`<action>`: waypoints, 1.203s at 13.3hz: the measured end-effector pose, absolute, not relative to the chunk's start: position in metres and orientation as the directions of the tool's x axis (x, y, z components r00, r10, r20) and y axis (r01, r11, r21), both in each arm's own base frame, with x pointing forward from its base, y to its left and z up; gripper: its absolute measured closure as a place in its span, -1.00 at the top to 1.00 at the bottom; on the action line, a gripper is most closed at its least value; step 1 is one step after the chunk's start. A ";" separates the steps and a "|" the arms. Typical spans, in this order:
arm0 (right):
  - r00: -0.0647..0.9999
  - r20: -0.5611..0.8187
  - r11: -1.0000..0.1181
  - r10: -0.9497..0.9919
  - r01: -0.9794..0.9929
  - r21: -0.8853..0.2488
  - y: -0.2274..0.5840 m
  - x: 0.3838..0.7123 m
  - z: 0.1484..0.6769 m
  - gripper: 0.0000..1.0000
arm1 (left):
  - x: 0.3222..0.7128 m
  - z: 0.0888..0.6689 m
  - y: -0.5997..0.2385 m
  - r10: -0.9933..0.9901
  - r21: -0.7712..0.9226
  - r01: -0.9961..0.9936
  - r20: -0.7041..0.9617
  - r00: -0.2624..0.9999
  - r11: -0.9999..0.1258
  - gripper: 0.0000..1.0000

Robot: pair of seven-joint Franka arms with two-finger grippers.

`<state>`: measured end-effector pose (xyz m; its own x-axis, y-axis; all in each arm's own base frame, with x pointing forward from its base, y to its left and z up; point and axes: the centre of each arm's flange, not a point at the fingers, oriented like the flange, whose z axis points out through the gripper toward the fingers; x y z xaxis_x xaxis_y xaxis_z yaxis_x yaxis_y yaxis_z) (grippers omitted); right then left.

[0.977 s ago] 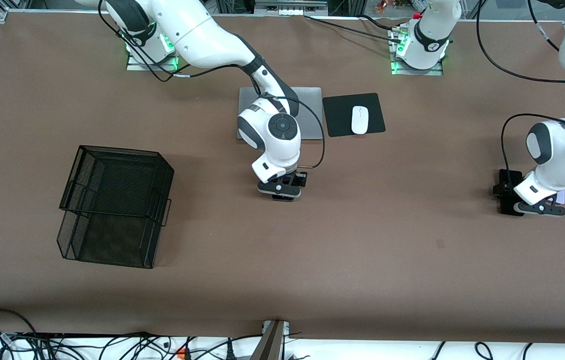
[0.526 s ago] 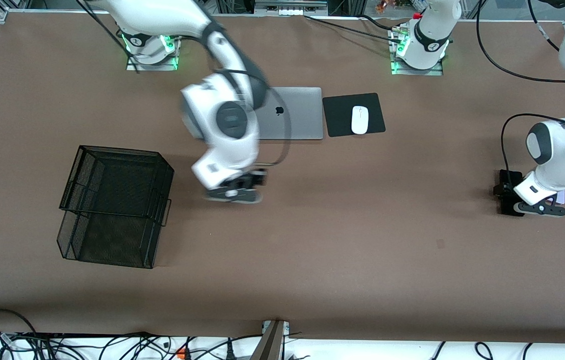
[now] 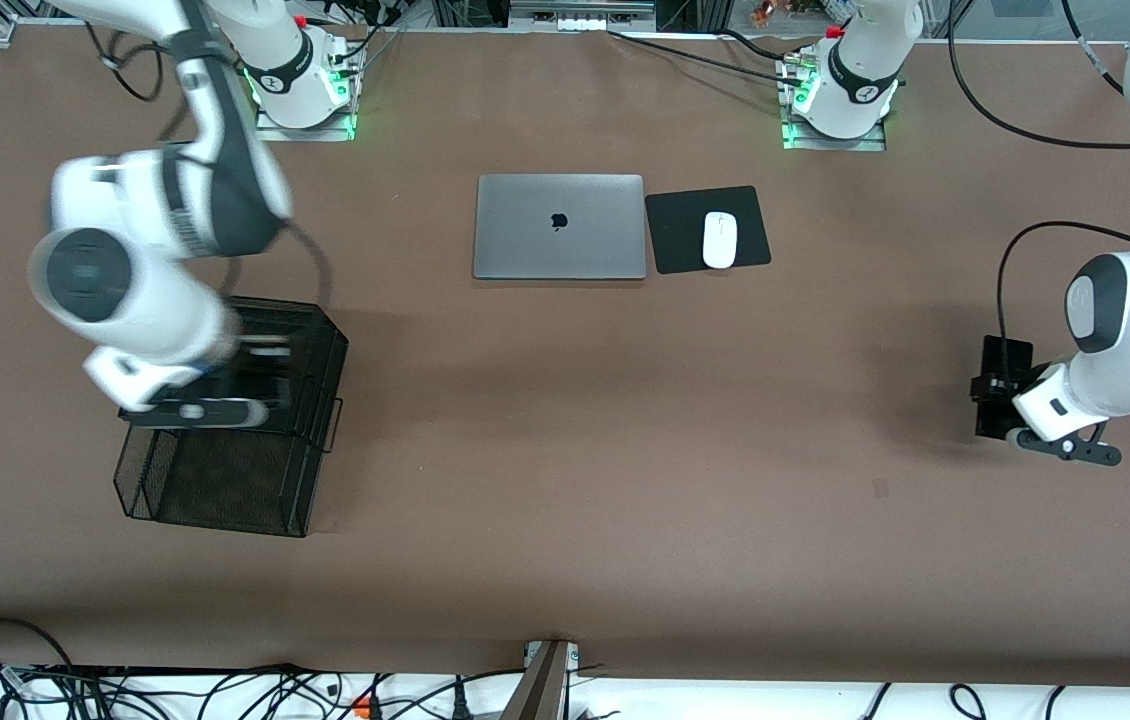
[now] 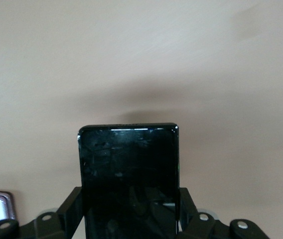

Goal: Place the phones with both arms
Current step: 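Drop the flip phone in the basket while the left gripper moves the slab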

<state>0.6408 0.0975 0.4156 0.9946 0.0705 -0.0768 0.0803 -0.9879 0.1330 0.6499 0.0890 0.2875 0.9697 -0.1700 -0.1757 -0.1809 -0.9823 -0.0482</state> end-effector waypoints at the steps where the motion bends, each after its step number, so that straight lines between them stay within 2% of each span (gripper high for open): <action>1: 0.994 -0.076 -0.988 0.078 0.087 0.127 0.065 0.635 0.405 0.62 | 0.655 0.294 0.057 -0.147 -0.041 -0.156 -0.171 0.974 -0.987 0.59; 5: 0.995 -0.095 -0.995 0.037 0.045 0.084 -0.016 0.603 0.341 0.62 | 0.645 0.276 -0.116 -0.019 0.059 -0.006 -0.213 0.977 -0.998 0.59; 8: 0.993 -0.118 -0.999 0.000 0.005 0.048 -0.020 0.596 0.323 0.62 | 0.620 0.260 -0.254 0.019 0.066 0.036 -0.241 0.970 -0.997 0.59; 11: 0.992 -0.125 -0.999 -0.024 -0.020 0.037 -0.022 0.596 0.317 0.62 | 0.597 0.234 -0.356 0.034 0.132 0.056 -0.160 0.987 -0.990 0.59; 13: 0.992 -0.121 -0.999 -0.041 -0.037 0.038 -0.032 0.597 0.318 0.91 | 0.583 0.209 -0.396 0.064 0.193 0.085 -0.115 0.991 -0.978 0.59; 14: 0.992 -0.115 -0.998 -0.047 -0.043 0.038 -0.036 0.598 0.321 0.99 | 0.577 0.197 -0.409 0.087 0.214 0.108 -0.107 0.990 -0.971 0.59; 16: 0.993 -0.107 -0.998 -0.052 -0.048 0.037 -0.039 0.604 0.332 1.00 | 0.570 0.185 -0.424 0.122 0.233 0.144 -0.106 0.987 -0.962 0.59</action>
<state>0.6038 -0.0387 0.3316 0.9929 -0.0516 -0.1073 -0.0479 -0.9982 0.0366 0.5701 -0.4238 0.1846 0.9868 0.1223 -0.1059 0.1443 -0.9617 0.2332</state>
